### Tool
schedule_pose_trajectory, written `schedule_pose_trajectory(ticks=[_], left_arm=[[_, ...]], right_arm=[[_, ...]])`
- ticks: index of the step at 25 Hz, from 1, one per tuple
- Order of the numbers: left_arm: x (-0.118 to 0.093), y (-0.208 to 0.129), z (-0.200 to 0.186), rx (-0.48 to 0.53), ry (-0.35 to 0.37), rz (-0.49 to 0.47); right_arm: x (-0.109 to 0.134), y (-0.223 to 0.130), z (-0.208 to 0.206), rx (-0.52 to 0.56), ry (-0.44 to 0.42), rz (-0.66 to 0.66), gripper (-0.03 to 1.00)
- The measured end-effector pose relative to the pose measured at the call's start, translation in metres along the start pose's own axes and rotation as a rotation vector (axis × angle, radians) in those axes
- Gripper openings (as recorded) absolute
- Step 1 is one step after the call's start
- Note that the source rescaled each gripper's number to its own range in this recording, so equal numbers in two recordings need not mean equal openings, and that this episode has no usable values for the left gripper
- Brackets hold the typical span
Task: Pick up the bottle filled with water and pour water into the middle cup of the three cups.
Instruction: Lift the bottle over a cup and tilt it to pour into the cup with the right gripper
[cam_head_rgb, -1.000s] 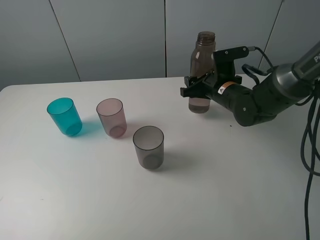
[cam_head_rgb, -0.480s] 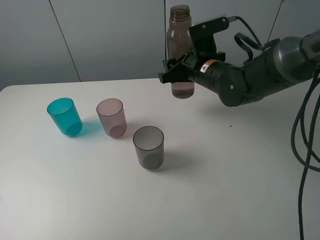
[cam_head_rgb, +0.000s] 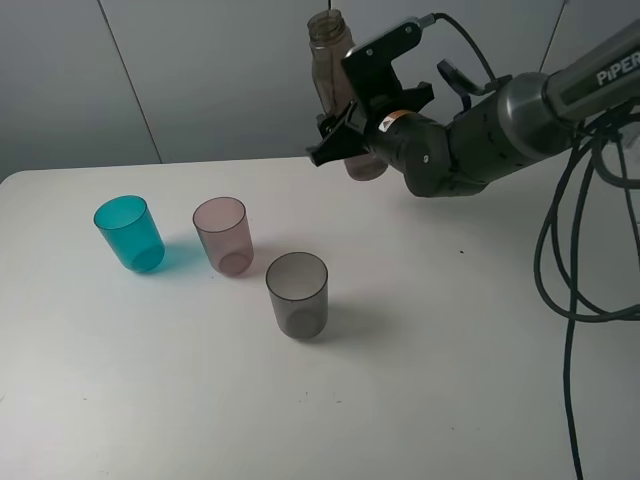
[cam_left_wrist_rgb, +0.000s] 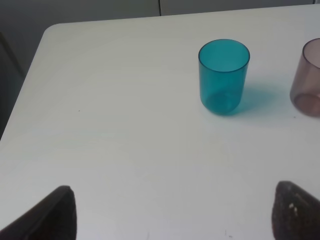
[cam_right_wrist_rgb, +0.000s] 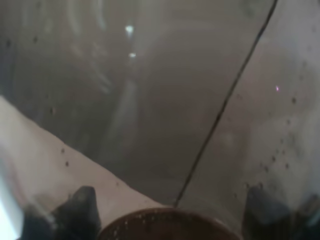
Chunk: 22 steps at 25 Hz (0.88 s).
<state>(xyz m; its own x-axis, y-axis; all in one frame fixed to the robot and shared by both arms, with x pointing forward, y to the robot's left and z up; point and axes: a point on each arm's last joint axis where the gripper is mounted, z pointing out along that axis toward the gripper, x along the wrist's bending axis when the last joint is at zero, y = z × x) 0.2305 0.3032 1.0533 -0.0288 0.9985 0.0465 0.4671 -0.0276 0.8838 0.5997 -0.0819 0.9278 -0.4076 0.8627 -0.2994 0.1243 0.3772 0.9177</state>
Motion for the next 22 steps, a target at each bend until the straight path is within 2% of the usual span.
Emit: schedule_pose_trajectory(ticks=[6, 11, 22], left_arm=[[0.0, 0.0, 0.0, 0.0, 0.0, 0.0], [0.0, 0.0, 0.0, 0.0, 0.0, 0.0], [0.0, 0.0, 0.0, 0.0, 0.0, 0.0]], right_arm=[[0.011, -0.005, 0.001, 0.026, -0.002, -0.108, 0.0], [0.023, -0.01, 0.002, 0.03, 0.011, -0.255, 0.0], [0.042, -0.014, 0.0, 0.033, 0.04, -0.379, 0.0]])
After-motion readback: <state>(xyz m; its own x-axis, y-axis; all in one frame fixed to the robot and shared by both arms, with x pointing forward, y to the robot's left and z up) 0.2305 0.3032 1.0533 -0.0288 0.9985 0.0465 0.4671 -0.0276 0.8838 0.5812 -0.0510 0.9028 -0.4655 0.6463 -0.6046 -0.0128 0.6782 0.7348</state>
